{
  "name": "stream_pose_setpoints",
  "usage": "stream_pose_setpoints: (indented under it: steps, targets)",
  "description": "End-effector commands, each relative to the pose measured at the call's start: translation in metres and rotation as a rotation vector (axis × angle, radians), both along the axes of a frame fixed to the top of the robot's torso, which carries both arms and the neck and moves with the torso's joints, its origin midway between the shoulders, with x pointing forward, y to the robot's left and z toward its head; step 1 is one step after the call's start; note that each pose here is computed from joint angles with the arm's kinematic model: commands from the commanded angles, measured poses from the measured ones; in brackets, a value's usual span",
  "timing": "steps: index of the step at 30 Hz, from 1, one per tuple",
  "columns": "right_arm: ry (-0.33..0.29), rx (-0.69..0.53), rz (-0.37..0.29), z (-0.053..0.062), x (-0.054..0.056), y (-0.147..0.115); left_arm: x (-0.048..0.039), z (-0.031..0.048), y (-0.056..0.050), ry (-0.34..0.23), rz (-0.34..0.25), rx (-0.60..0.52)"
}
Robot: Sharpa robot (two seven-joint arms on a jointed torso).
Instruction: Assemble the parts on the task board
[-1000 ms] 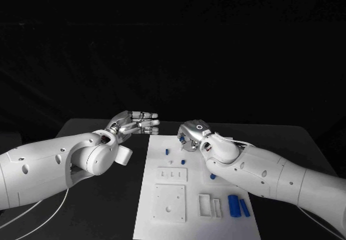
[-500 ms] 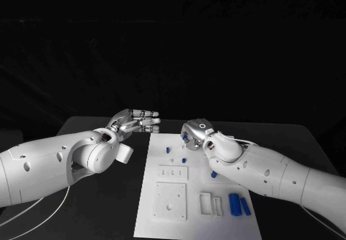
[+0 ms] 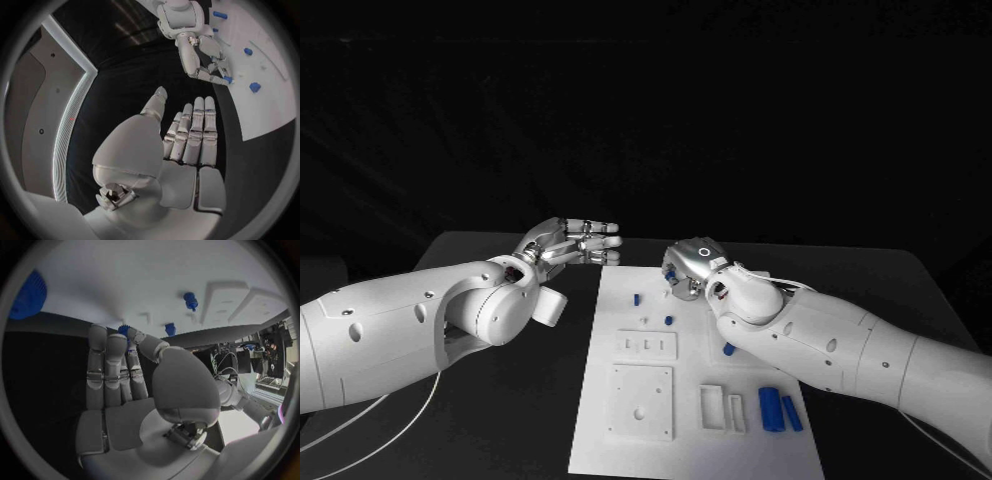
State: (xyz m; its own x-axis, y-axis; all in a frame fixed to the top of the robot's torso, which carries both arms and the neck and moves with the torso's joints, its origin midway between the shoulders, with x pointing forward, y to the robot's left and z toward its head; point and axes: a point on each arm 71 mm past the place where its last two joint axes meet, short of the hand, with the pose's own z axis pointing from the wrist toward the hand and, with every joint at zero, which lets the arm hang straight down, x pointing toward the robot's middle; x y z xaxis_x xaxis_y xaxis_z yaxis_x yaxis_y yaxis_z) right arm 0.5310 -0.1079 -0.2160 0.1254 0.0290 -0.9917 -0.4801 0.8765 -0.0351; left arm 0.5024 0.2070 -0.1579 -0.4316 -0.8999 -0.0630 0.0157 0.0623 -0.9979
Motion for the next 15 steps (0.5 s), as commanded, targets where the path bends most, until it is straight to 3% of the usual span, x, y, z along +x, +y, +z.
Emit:
stream_pose_setpoints:
  steps: [1, 15]
  targets:
    - [0.014, -0.029, -0.001, -0.0039, 0.0007, -0.0006, -0.0004, 0.0022, -0.0028, -0.007, -0.019, -0.007]
    - [0.041, -0.043, -0.009, -0.01, 0.0049, -0.0005, -0.0002, 0.0033, -0.0032, -0.008, -0.02, -0.006]
